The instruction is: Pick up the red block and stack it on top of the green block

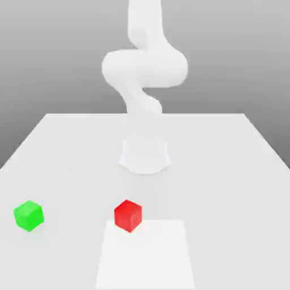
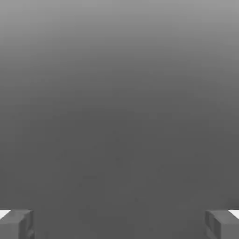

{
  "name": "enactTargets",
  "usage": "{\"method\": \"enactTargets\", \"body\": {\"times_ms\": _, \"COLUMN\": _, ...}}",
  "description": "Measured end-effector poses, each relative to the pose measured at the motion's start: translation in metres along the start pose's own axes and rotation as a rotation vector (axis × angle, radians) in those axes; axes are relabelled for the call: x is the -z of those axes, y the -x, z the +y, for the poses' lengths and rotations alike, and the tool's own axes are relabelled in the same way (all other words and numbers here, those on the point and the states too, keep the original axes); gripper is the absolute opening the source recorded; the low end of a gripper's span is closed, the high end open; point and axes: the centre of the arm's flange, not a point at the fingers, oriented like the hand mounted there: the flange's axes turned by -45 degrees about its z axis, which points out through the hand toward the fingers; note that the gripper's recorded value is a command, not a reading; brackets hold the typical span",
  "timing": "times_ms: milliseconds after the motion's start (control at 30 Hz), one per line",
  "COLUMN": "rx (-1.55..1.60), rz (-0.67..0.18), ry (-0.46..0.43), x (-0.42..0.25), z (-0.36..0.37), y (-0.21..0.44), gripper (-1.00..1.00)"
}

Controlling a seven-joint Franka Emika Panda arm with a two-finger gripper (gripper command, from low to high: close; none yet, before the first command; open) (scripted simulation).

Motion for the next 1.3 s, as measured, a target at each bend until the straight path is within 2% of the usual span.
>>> {"method": "enactTargets", "body": {"times_ms": 300, "rx": -0.248, "rz": -0.324, "ry": 0.079, "x": -0.192, "z": 0.033, "y": 0.12, "gripper": 0.0}}
{"method": "enactTargets", "body": {"times_ms": 600, "rx": -0.501, "rz": -0.665, "ry": 0.229, "x": -0.307, "z": 0.058, "y": 0.329, "gripper": 0.0}}
{"method": "enactTargets", "body": {"times_ms": 800, "rx": -0.52, "rz": -0.691, "ry": 0.242, "x": -0.344, "z": 0.061, "y": 0.376, "gripper": 0.0}}
{"method": "enactTargets", "body": {"times_ms": 833, "rx": -0.52, "rz": -0.691, "ry": 0.243, "x": -0.348, "z": 0.061, "y": 0.381, "gripper": -1.0}}
{"method": "enactTargets", "body": {"times_ms": 1067, "rx": -0.52, "rz": -0.69, "ry": 0.243, "x": -0.348, "z": 0.061, "y": 0.381, "gripper": -1.0}}
{"method": "enactTargets", "body": {"times_ms": 1300, "rx": -0.519, "rz": -0.69, "ry": 0.242, "x": -0.313, "z": 0.059, "y": 0.348, "gripper": -1.0}}
